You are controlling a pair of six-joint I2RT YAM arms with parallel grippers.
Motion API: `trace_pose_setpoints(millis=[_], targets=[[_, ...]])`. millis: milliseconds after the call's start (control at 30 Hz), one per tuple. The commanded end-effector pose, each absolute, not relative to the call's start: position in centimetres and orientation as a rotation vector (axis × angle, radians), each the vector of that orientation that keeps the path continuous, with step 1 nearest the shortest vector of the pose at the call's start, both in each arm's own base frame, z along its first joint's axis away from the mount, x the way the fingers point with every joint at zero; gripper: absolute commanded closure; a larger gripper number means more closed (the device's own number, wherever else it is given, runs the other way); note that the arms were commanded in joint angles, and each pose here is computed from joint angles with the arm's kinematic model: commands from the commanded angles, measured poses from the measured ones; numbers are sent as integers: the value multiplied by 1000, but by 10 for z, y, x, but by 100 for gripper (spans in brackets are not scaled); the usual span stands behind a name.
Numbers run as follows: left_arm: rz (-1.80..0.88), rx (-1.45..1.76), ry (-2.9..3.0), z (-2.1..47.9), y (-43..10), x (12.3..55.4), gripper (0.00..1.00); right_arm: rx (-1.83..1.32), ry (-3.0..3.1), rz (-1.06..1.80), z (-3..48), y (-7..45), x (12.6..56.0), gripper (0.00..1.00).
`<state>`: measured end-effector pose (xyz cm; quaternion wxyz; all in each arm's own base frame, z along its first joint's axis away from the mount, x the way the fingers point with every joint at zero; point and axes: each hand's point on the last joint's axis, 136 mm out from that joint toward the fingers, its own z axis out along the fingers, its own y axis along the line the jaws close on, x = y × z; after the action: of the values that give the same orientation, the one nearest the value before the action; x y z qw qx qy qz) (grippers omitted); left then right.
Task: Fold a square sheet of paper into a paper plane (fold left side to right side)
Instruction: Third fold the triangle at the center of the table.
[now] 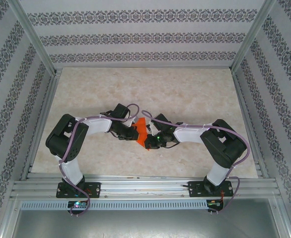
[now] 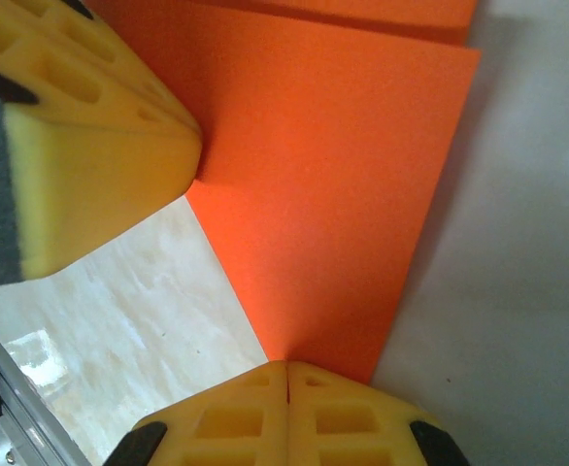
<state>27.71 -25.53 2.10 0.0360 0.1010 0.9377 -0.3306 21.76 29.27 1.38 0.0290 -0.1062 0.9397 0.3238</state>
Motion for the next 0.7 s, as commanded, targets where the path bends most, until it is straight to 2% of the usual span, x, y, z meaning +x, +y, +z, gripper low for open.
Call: trace_pose_setpoints(millis=[0, 367, 667], targets=[[-934, 331, 2911, 11, -249, 279, 98, -267, 3017, 852, -10, 270, 204, 100], [-886, 324, 2945, 2, -242, 275, 100, -295, 2870, 1035, 33, 295, 221, 100], [-898, 318, 2938, 3, -244, 275, 100, -311, 2839, 1080, 35, 309, 232, 100]])
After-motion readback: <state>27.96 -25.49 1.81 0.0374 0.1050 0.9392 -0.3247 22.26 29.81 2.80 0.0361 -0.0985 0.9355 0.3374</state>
